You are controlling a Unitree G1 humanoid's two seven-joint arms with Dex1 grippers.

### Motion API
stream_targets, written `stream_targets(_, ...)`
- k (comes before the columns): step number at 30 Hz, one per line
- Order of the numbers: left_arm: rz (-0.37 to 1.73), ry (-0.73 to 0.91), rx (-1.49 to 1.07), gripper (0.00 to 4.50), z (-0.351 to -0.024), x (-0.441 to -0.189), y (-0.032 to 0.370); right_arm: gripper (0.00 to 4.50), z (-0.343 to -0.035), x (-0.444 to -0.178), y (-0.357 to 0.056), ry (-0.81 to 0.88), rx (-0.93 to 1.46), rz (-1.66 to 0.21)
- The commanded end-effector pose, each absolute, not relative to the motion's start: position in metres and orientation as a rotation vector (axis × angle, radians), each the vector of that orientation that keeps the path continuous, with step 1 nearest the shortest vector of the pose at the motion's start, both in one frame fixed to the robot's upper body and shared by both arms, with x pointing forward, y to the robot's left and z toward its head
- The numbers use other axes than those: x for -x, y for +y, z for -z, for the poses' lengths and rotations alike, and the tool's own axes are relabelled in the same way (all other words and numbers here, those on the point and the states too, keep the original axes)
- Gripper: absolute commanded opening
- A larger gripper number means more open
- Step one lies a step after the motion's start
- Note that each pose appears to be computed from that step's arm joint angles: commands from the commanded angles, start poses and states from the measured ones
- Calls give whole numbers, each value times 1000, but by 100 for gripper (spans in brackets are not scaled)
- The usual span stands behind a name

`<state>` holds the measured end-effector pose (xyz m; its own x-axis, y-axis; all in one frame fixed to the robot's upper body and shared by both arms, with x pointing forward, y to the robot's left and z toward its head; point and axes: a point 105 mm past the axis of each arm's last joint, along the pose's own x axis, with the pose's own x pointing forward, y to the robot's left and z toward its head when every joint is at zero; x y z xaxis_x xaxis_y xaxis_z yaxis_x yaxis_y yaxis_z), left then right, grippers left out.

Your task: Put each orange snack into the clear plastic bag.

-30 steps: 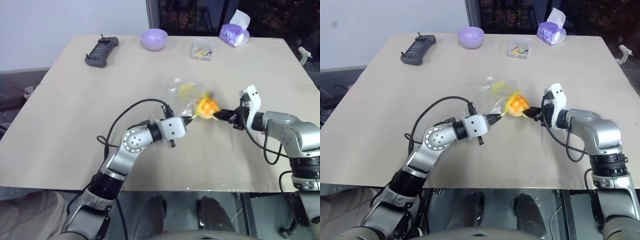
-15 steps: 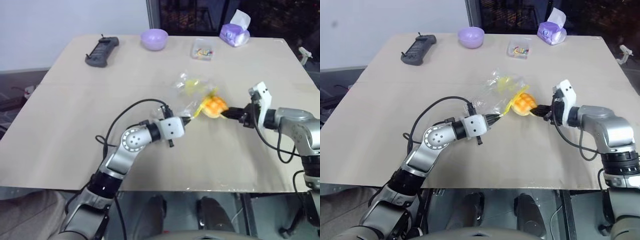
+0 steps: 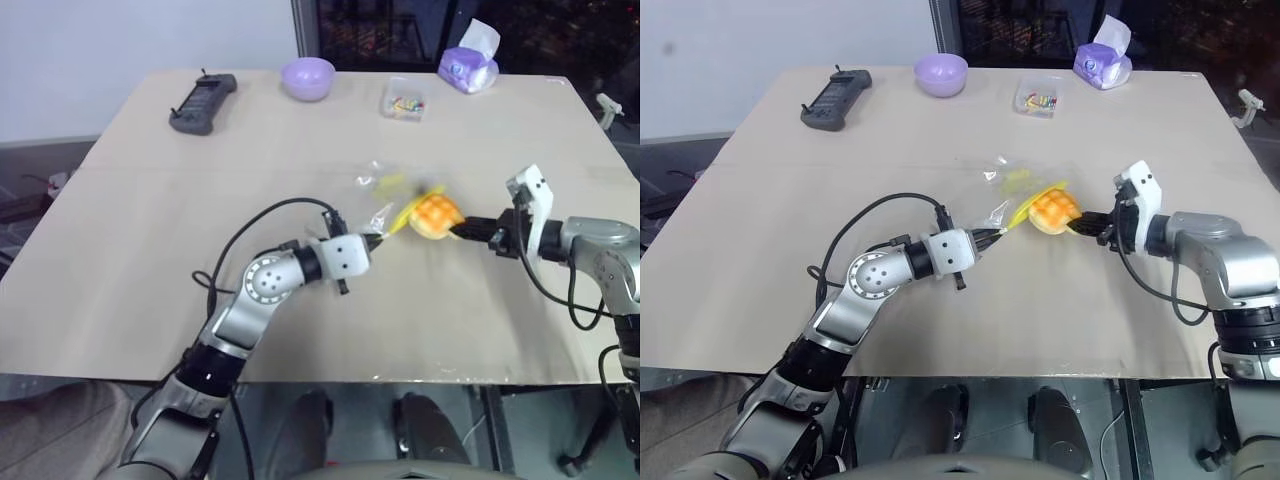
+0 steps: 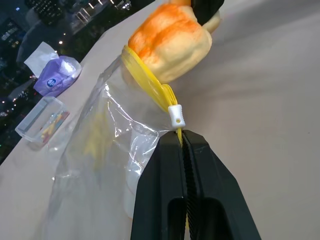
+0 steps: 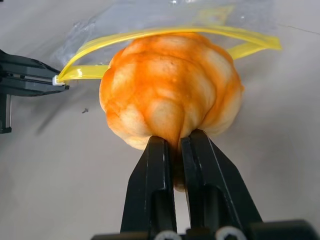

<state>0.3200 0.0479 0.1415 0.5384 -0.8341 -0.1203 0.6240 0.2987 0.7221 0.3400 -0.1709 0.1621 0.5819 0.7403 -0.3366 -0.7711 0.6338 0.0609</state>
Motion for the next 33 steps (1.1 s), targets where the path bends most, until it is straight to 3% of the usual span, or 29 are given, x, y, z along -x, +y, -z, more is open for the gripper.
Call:
stream_targets(1, 999, -352, -788, 0, -151, -318, 43, 5, -184, -344, -169, 269, 57, -885)
stream_targets(6, 1007, -354, -762, 0, -152, -317, 42, 5, -183, -357, -173, 277, -43, -823)
stream_targets(10, 1005, -354, -759, 0, -153, -318, 42, 5, -189, -338, -153, 240, -6, -956)
stream_targets(15, 1002, -356, -748, 0, -154, -319, 41, 5, -178, -338, -149, 259, 44, -948)
stream_targets(18, 1004, -358, -745, 0, -155, -320, 40, 5, -172, -362, -165, 293, -14, -783)
stream_targets(24, 1010, -362, -739, 0, -155, -320, 40, 5, -175, -335, -137, 260, 39, -987)
stream_targets(28, 1015, -370, -739, 0, -157, -320, 39, 5, -161, -362, -154, 300, 37, -798)
stream_targets(31, 1022, -375, -739, 0, -158, -319, 37, 5, -171, -340, -131, 257, 49, -975)
stream_targets(33, 1029, -382, -734, 0, -159, -319, 36, 5, -166, -357, -138, 290, 31, -867)
